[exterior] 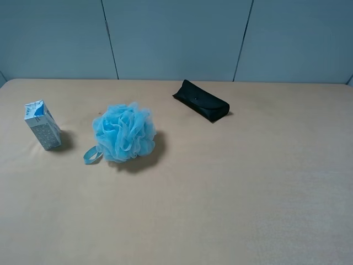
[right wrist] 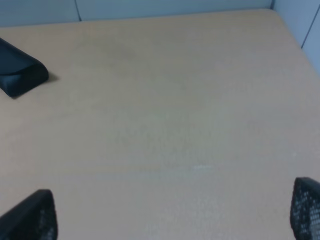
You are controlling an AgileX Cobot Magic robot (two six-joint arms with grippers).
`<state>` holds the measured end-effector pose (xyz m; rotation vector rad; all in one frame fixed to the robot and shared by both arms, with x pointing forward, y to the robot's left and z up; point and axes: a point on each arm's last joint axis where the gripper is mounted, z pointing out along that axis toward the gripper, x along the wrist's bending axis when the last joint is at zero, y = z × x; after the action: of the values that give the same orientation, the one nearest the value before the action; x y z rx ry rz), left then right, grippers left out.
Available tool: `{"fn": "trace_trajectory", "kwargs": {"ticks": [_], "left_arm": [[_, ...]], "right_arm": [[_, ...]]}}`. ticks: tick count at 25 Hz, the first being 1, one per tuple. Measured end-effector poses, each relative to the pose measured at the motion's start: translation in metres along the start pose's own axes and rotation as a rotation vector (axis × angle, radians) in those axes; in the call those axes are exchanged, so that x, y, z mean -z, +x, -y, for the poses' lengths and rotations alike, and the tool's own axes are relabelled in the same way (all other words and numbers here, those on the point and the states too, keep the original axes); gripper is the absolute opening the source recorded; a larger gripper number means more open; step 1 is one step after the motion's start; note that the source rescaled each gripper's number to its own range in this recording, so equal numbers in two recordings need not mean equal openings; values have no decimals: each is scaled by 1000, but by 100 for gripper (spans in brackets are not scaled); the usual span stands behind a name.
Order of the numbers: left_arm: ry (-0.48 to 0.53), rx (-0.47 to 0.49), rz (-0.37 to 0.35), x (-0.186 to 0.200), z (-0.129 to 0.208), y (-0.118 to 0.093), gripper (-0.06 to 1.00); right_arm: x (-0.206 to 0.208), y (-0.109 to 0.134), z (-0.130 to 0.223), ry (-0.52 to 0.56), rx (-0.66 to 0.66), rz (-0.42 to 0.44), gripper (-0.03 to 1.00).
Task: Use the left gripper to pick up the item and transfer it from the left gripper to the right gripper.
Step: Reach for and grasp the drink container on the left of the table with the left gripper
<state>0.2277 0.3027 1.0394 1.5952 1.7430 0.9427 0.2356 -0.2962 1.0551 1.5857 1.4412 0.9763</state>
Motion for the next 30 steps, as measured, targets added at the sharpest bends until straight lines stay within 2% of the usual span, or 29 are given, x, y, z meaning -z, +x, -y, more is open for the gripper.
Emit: {"fn": "trace_trajectory", "kwargs": {"ticks": [30], "left_arm": [[-10,0,0,3,-2,0,95]], "right_arm": [[0,0,0,0,0,0,100]]}}
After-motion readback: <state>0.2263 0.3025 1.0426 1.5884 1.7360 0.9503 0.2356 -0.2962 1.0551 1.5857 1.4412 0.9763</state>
